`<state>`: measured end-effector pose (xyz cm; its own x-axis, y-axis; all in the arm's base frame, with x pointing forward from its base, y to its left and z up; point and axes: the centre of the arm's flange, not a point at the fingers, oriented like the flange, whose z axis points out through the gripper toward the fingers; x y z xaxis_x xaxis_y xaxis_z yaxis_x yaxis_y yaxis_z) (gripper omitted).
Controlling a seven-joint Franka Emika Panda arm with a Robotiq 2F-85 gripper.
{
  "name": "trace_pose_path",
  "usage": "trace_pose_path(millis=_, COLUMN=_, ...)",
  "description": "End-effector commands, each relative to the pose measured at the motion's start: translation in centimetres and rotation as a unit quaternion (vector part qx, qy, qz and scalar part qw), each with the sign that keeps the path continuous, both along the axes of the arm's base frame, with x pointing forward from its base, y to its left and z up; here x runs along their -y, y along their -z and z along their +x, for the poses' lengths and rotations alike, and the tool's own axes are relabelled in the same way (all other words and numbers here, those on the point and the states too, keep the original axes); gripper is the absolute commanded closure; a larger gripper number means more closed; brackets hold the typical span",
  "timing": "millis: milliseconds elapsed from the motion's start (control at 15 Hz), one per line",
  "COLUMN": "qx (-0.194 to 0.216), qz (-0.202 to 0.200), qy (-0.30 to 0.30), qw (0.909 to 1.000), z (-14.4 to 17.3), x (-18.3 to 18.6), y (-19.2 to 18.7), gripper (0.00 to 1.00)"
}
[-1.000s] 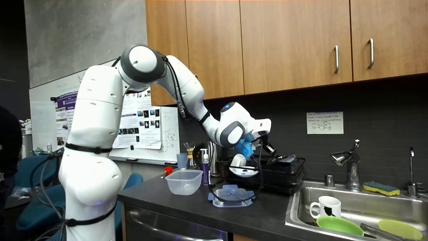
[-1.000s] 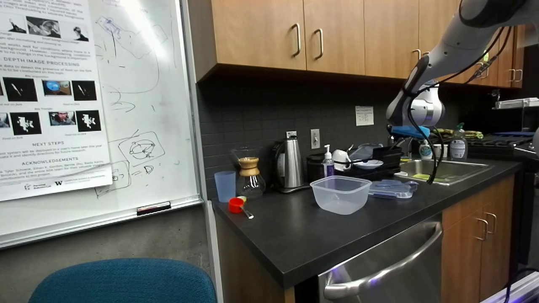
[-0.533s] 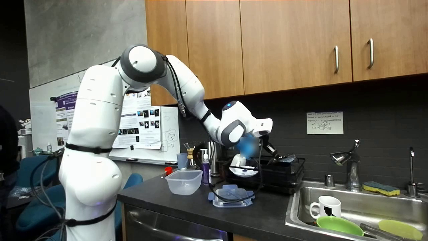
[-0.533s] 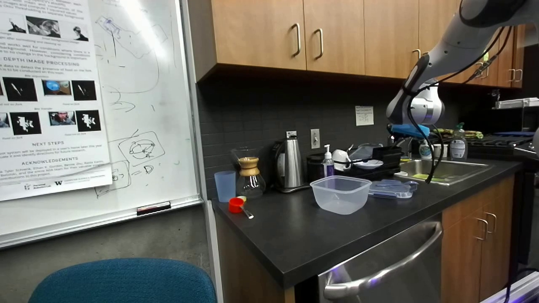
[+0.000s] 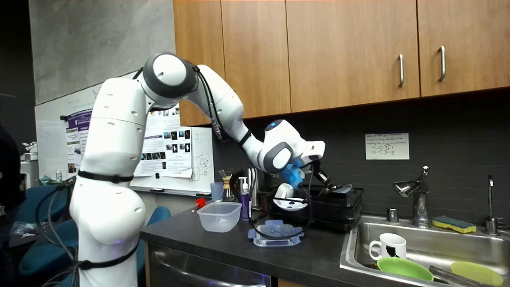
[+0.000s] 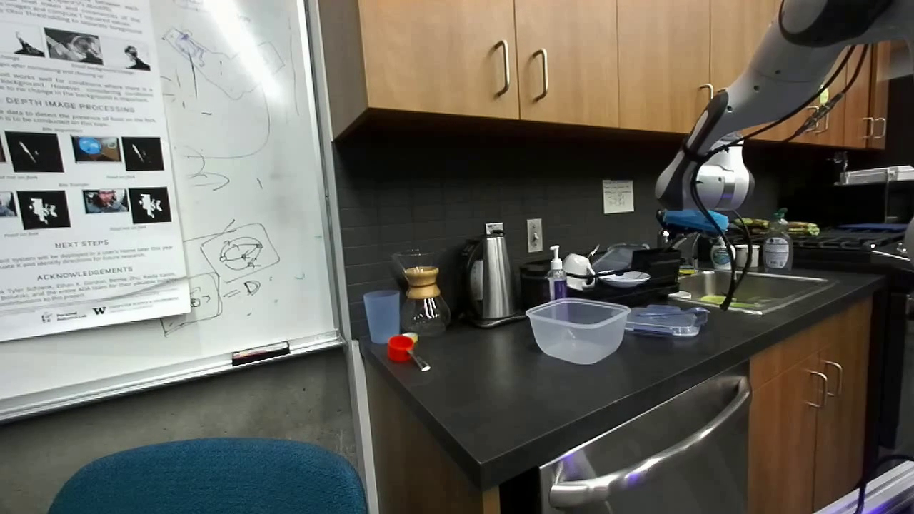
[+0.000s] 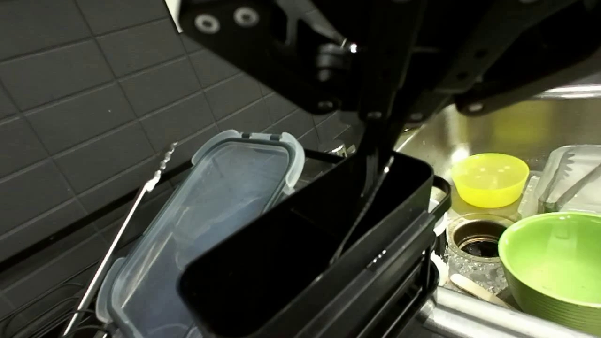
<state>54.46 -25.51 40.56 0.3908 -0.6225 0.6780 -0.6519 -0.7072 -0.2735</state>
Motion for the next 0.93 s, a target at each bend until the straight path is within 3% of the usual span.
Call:
trace_pose_path(millis=0, qx=0.017, qz=0.005, qy=0.006, qw=0.9998, z=-1.1, x=-0.9, y=-1.9, gripper=1.00)
trace_pose_path(millis=867, qx=0.081, qz=0.003, qy=0.062, qw=0.9947, z=-5.5, x=2.3, y=-8.5, gripper=1.00)
